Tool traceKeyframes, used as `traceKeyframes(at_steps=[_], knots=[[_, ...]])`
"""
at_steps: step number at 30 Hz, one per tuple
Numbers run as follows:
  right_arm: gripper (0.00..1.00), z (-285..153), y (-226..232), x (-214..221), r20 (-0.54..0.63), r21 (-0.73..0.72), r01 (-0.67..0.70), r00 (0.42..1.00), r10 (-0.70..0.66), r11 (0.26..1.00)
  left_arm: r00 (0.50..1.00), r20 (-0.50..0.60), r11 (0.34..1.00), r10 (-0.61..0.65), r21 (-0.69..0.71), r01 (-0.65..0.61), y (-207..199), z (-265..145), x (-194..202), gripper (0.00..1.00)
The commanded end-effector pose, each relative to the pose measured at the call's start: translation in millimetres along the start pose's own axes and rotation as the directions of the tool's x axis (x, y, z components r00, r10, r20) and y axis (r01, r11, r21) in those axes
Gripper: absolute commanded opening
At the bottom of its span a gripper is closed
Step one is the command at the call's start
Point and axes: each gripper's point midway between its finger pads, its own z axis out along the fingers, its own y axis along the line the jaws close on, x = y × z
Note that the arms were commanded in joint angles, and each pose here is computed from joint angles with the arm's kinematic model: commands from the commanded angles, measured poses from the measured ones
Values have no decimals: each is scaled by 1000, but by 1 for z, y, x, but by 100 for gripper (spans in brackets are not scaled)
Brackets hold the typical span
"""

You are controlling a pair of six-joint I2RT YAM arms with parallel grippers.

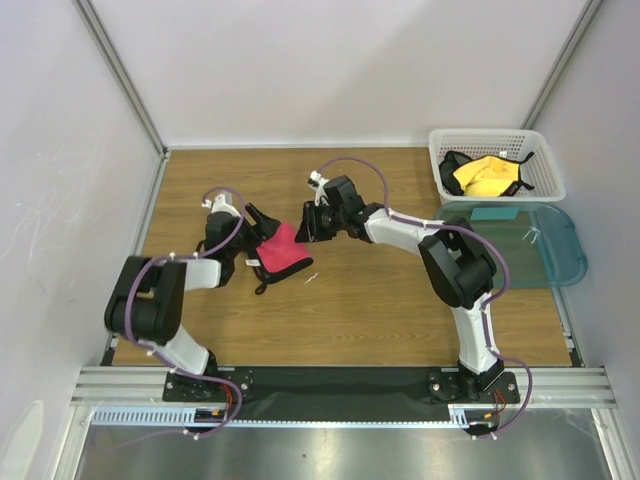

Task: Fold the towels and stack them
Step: Smooth out wrinkles on the folded towel

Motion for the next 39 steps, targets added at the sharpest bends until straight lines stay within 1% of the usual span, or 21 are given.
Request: traceKeyframes(at_steps=[1,2,3,4,5,8,10,11,12,15,19,24,27,29,32,33,35,39], knots=[[34,11,-3,0,19,10,31,999,-31,999,986,97,986,132,88,-141,-46,-23,-48,84],[34,12,-3,4,10,16,32,999,-32,999,983,117,987,140,59,-148,-47,-28,-53,86],[34,14,-4,11,-3,24,31,1000,-31,999,985,94,989,148,13,-150,-40,-34,-49,86],[33,14,-6,13,-2,36,32,999,-32,999,982,109,989,151,-16,-150,-40,-40,-53,87],[32,15,-7,16,-8,38,32,999,-32,999,976,153,987,156,-46,-151,-41,-51,-62,88],[30,17,-12,30,-30,55,28,999,-26,998,979,158,991,131,-45,-125,-39,-71,-52,88],[27,19,-14,37,-46,62,24,999,-21,998,981,165,995,103,-31,-99,-39,-78,-46,88],[26,19,-15,41,-54,69,22,998,-18,997,984,149,995,98,-38,-94,-31,-80,-35,88],[25,19,-16,44,-60,71,15,998,-11,997,985,151,996,88,-41,-83,-30,-82,-33,88],[23,17,-16,56,-81,98,9,997,-1,995,990,123,993,67,-102,-55,-10,-81,-19,87],[22,14,-9,69,-88,97,4,996,4,995,994,95,990,60,-134,-48,3,-78,-7,86],[20,18,4,89,-125,73,11,992,-2,997,994,47,985,97,-151,-89,11,-67,0,85],[20,10,15,89,-133,55,14,991,-6,998,993,20,978,118,-174,-113,18,-63,6,83],[23,2,21,82,-124,44,22,992,-16,999,991,14,973,135,-191,-130,22,-60,5,82],[30,-14,30,55,-63,37,33,998,-31,999,984,-7,963,178,-204,-175,25,-56,4,78],[35,-19,33,48,-48,30,28,998,-27,999,981,-25,957,194,-212,-195,29,-55,7,77],[38,-28,31,27,-4,22,15,1000,-15,1000,978,-33,956,207,-207,-209,28,-52,6,75],[51,-32,17,4,47,51,-10,999,8,999,972,-52,953,228,-191,-234,26,-50,8,74]])
